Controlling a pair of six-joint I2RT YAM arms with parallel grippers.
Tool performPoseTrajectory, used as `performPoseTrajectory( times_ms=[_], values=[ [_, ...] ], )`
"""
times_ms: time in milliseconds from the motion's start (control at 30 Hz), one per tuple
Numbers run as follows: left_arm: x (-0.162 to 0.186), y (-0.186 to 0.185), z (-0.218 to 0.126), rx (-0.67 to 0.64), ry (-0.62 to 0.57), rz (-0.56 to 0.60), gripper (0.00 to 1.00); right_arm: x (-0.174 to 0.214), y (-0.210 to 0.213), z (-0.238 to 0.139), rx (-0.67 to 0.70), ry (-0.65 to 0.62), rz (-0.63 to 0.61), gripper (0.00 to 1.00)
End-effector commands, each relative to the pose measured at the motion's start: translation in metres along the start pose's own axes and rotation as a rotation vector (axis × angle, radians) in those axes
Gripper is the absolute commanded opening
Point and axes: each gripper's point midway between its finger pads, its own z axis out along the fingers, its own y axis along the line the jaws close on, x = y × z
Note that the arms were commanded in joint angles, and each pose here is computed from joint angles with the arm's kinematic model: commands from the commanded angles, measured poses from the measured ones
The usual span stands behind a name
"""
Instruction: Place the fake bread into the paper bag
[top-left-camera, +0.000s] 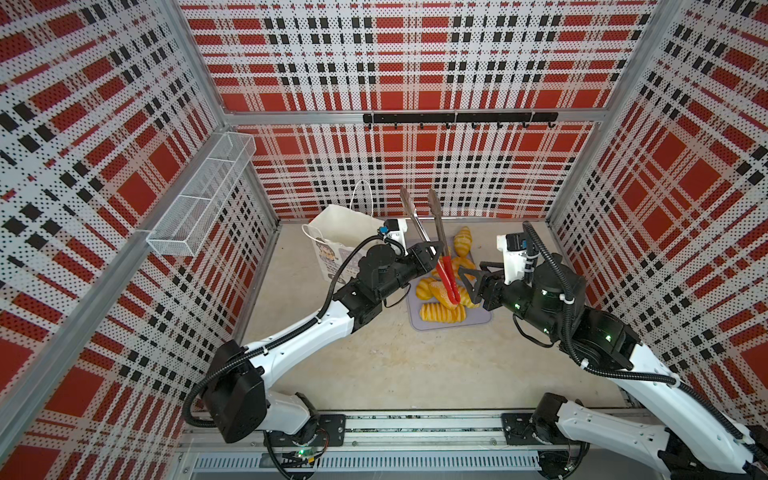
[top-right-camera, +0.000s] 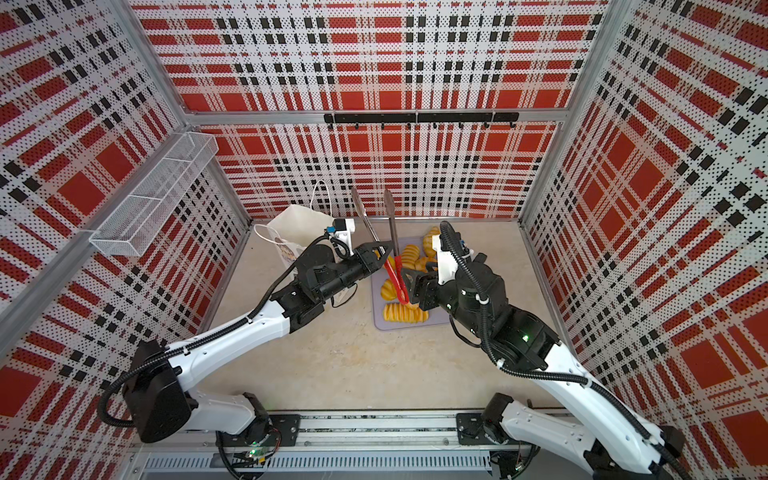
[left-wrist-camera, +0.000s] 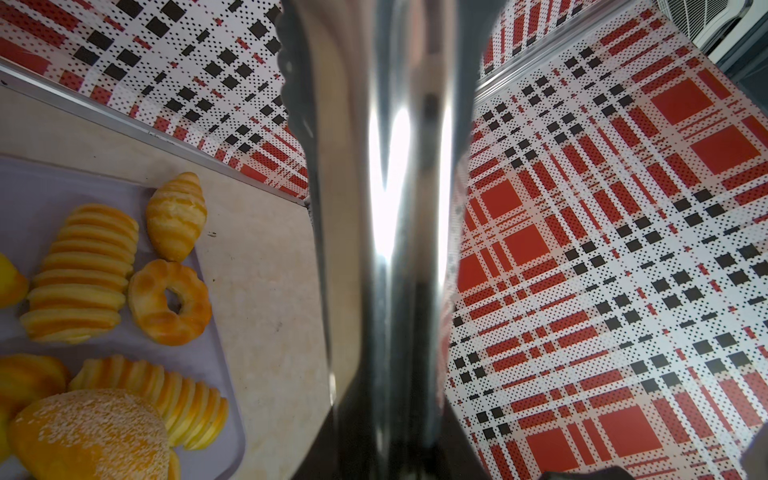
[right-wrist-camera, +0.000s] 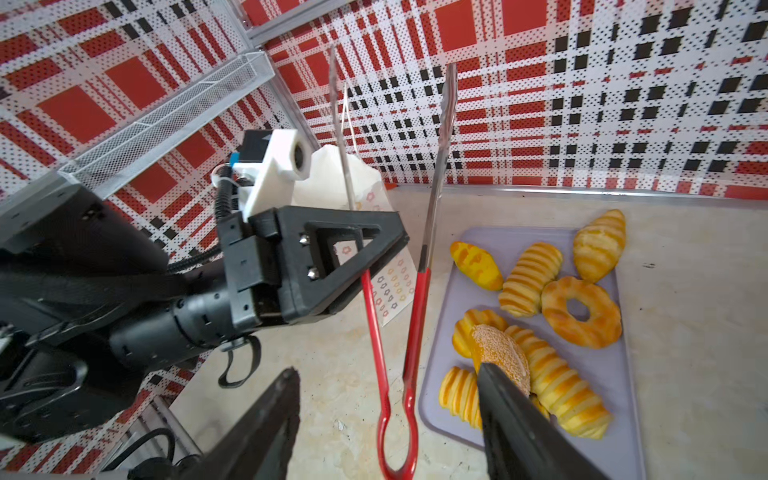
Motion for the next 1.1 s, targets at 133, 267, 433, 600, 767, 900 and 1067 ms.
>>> performPoseTrajectory(
  times_ms=[133,267,433,600,767,900,1067],
  values=[
    [-0.014,-0.022,0.004,0.046,-0.034,-0.034,0.17,0.037,0.013,0.033,-0.048,0.210,-0.084,0.68],
    [-0.014,-0.025,0.005,0.049,-0.033,-0.040,0.17,0.036,0.006,0.038,0.000,0.216,-0.080,0.70],
    [-0.012,-0.028,0.004,0.057,-0.028,-0.045,0.17,0.039,0.000,0.039,0.035,0.229,-0.080,0.69],
    [-0.014,-0.034,0.003,0.068,-0.033,-0.045,0.18,0.036,-0.007,0.032,0.070,0.216,-0.075,0.69],
    [-0.014,-0.032,0.004,0.058,-0.033,-0.042,0.18,0.027,-0.009,0.022,0.078,0.178,-0.069,0.69],
    [-0.011,-0.030,0.004,0.053,-0.028,-0.043,0.18,0.024,-0.009,0.017,0.073,0.166,-0.067,0.69],
    [-0.013,-0.033,0.001,0.060,-0.033,-0.045,0.19,0.027,-0.012,0.017,0.070,0.176,-0.055,0.70]
  ],
)
